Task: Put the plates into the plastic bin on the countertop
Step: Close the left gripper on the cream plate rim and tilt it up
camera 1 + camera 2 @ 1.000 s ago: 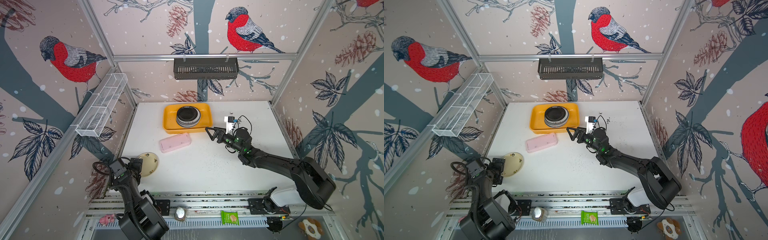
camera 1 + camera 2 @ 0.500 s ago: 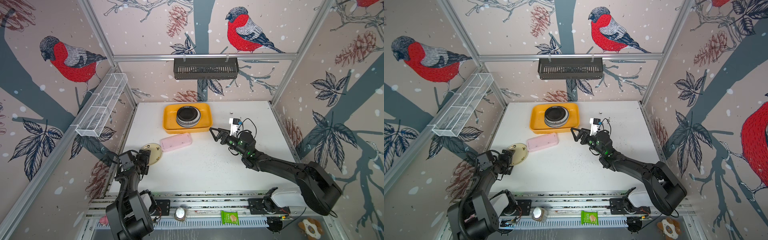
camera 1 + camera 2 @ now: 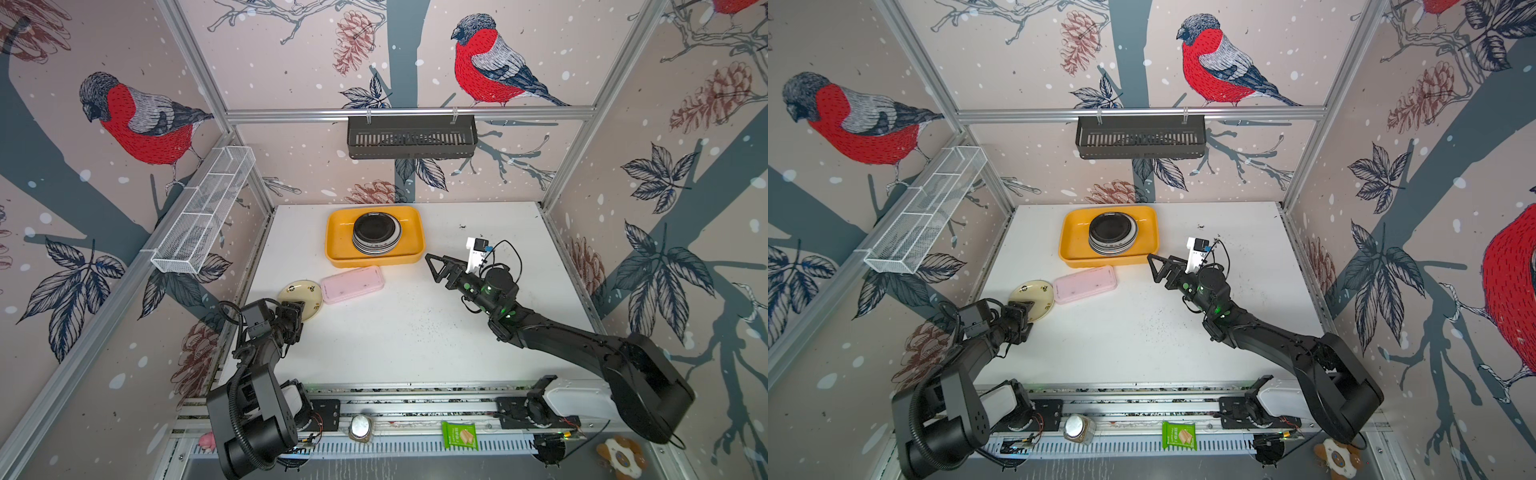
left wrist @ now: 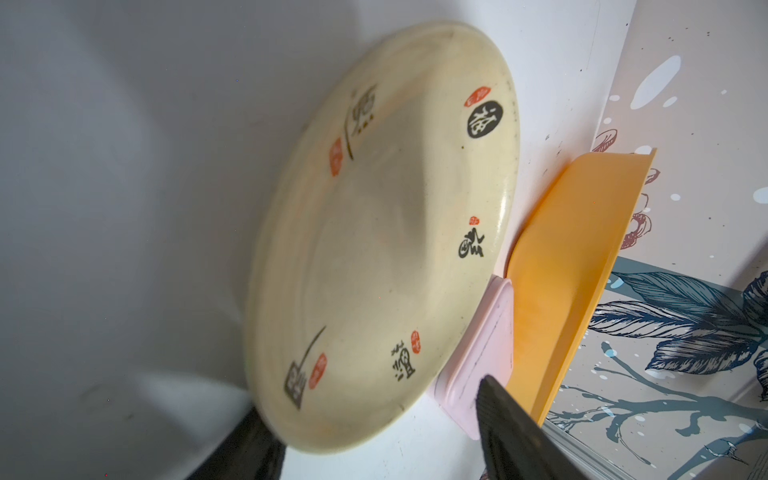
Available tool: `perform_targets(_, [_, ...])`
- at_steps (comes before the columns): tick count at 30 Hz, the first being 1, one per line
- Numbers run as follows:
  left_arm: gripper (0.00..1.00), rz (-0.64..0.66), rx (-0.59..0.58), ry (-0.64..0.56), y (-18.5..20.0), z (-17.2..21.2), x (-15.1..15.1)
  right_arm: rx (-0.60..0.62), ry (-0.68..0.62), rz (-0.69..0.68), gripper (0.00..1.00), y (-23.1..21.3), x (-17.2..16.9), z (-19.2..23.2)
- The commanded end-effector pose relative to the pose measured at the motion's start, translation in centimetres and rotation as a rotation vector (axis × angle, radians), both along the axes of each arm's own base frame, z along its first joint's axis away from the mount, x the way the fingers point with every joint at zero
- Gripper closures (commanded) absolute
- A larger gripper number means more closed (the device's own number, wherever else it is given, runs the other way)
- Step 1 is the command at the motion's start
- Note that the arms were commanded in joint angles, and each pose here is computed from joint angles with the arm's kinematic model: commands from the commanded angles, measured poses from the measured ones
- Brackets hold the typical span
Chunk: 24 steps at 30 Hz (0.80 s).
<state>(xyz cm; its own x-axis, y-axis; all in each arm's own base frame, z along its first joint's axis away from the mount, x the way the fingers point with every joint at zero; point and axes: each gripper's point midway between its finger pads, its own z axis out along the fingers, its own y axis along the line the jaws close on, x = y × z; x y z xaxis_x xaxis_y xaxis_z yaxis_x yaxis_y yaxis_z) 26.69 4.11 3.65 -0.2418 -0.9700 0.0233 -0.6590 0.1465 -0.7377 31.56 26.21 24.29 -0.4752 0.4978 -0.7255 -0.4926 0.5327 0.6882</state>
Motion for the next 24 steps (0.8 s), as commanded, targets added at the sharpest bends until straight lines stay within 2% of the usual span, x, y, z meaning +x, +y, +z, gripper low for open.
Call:
perform_targets(1, [0.36,0.031,-0.021,0.1,-0.3,-1.7,-1.9,0.015,-0.022,-0.006,0.0,-0.1,0.0,0.8])
perform_targets(6, [0.57,0.042,-0.008,0.099,-0.1,-2.0,-1.9,0.016,-0.023,-0.01,0.0,-0.2,-0.1,0.9])
perform_targets(14, [0.72,0.039,-0.015,0.127,-0.2,-3.1,-2.3,0.013,-0.022,-0.015,0.0,-0.3,0.0,0.8])
perform_targets(19, [0.76,0.039,-0.015,0.128,-0.1,-3.3,-2.2,0.006,-0.017,-0.019,0.01,-0.3,0.1,0.7])
perform_targets(24, [0.88,0.034,-0.022,0.127,-0.2,-3.4,-2.1,0.006,-0.013,-0.017,0.01,-0.2,0.2,0.6])
